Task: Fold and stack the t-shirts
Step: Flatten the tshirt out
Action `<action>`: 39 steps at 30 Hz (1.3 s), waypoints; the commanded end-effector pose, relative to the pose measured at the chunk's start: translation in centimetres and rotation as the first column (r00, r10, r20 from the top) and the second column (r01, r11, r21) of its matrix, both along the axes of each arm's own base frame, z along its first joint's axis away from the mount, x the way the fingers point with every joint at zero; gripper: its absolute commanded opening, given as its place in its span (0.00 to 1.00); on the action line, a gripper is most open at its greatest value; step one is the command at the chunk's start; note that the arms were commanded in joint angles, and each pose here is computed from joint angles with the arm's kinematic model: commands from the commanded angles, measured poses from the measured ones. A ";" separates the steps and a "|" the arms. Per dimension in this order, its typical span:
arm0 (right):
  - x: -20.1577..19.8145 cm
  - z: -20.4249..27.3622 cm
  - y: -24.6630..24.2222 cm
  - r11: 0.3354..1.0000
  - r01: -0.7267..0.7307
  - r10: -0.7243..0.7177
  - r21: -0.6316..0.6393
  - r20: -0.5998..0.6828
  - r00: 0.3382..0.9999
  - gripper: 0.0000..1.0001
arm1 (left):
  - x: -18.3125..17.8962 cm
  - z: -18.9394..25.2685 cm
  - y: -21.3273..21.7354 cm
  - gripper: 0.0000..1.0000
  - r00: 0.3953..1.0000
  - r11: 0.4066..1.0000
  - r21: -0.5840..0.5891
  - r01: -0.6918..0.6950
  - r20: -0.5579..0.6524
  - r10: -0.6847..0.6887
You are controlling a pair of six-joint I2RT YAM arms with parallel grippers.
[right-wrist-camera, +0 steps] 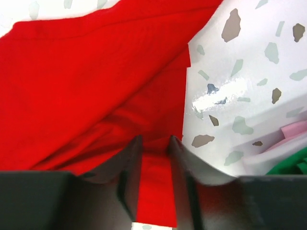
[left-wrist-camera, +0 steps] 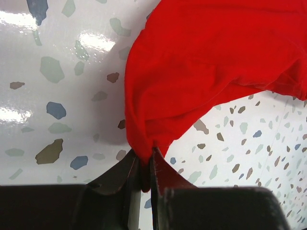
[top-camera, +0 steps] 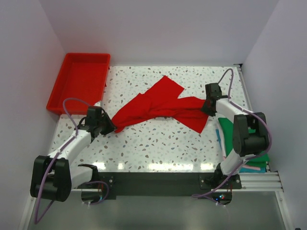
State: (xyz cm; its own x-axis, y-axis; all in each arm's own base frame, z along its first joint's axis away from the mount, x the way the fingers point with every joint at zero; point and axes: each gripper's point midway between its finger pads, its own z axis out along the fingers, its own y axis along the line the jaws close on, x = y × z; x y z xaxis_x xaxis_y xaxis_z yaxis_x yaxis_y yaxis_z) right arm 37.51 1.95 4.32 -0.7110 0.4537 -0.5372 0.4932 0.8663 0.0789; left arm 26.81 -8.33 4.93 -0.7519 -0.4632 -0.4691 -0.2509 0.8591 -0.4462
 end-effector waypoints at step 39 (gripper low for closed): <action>-23.2 -0.2 9.1 0.832 -0.305 0.323 0.463 0.042 0.945 0.00 | 12.6 12.9 -6.2 0.61 0.953 0.958 0.257 0.125 0.239 -0.188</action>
State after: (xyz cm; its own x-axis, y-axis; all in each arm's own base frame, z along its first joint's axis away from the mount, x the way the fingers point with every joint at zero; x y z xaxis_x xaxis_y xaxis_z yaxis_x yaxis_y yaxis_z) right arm 13.90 10.65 3.91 -0.8715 0.3973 -0.2875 0.2279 0.8471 0.4800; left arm 38.13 -11.36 16.92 -0.6209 -0.3619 -0.6953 -0.1204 0.9206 -0.3716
